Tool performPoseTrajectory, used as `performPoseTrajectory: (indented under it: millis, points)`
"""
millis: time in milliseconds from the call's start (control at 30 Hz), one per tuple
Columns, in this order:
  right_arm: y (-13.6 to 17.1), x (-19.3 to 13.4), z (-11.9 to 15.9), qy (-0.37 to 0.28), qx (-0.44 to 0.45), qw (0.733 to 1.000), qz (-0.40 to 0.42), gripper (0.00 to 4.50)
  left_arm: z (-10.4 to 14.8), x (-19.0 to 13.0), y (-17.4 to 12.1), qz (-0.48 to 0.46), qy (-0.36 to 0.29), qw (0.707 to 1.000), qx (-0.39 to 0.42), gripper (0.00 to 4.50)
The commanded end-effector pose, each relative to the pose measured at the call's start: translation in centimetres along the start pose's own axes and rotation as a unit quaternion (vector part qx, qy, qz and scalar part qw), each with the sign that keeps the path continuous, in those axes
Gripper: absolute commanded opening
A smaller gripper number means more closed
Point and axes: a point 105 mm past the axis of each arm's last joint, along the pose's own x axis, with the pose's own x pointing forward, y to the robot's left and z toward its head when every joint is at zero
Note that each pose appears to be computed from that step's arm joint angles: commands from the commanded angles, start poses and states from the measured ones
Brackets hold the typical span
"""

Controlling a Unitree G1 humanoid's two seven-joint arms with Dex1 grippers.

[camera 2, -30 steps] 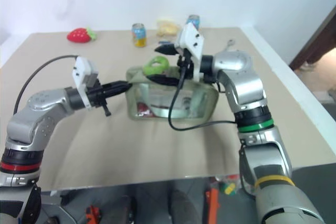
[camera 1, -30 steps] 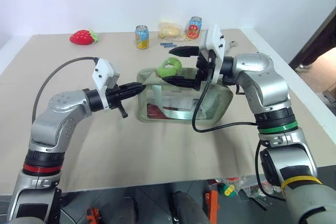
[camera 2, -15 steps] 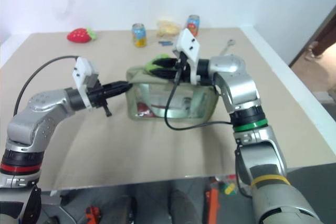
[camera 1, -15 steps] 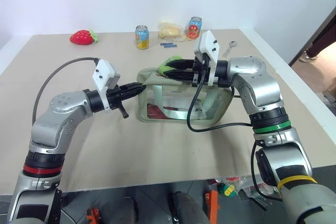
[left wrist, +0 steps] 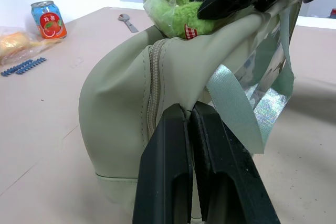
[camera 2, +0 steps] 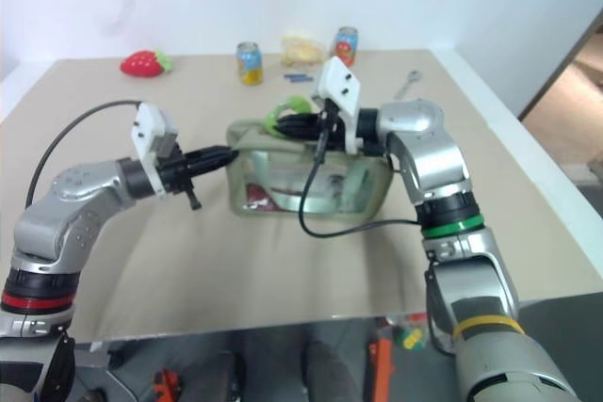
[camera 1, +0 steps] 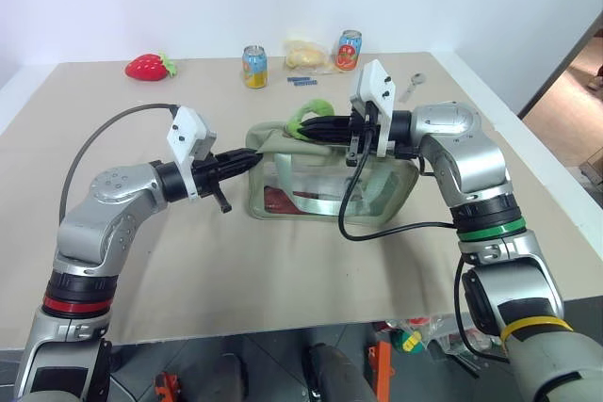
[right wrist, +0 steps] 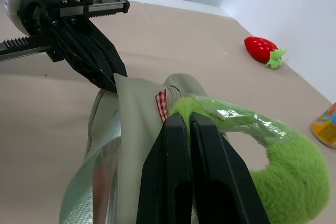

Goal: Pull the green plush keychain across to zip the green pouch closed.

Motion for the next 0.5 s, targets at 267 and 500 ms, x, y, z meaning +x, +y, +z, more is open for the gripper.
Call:
performPoseTrajectory:
  millis: [267, 500]
  points:
    - [-1.3, -2.8, 5.3, -0.073, -0.066, 0.993, -0.064, 0.08, 0.6, 0.3, 1.1, 0.046, -0.012, 0.999, 0.014, 0.00]
    - [-1.3, -4.9, 5.4, -0.061, -0.072, 0.991, -0.094, 0.08, 1.6, 1.1, 1.4, 0.073, -0.038, 0.997, 0.010, 0.00]
